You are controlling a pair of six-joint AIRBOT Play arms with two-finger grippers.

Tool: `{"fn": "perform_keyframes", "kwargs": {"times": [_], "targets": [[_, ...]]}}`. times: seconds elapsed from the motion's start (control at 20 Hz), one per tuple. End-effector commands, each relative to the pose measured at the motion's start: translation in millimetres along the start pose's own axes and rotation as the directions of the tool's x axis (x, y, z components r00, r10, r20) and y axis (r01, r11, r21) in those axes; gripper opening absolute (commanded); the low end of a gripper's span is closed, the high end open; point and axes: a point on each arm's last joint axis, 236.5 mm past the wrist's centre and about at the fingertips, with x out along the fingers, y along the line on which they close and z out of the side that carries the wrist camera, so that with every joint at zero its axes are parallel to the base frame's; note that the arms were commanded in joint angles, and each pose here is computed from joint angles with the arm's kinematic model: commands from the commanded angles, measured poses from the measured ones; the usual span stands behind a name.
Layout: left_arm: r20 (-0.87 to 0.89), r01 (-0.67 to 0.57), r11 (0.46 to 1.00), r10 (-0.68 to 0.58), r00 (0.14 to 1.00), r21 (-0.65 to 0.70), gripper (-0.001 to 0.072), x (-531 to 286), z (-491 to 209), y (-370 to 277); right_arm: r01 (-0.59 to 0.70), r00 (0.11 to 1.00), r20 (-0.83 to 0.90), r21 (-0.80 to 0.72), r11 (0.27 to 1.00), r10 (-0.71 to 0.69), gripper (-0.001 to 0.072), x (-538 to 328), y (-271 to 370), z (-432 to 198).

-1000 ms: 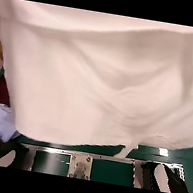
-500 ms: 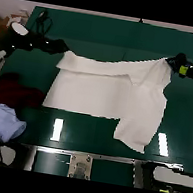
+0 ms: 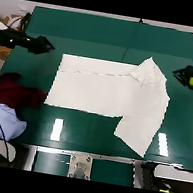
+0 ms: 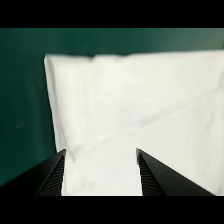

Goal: Fold the shirts.

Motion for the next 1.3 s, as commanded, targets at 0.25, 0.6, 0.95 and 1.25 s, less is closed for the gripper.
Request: {"fn": "perform_keyframes", "kwargs": {"times": [0.25, 0.6, 0.95, 1.25], "targets": [[-0.423, 0.016, 0.949, -0.155, 0.893, -0.314, 0.0516, -14, -164, 13, 0.238, 0.964, -0.189, 0.299, 0.924, -0.187, 0.0353, -82, -139, -145], [-0.358, 0.0, 0.967, -0.094, 0.929, -0.253, 0.0515, -19, -158, 10, 0.215, 0.917, -0.395, 0.352, 0.911, -0.064, 0.0352, -23, -133, -220], [-0.34, -0.054, 0.975, -0.023, 0.94, -0.213, 0.0514, -34, -153, 7, 0.136, 0.911, -0.412, 0.296, 0.945, -0.002, 0.0125, 11, -117, -213], [-0.332, -0.161, 0.966, 0.087, 0.939, -0.203, 0.0515, -36, -194, 0, 0.134, 0.953, -0.3, 0.288, 0.948, -0.043, 0.0022, -14, -132, -155]]}}
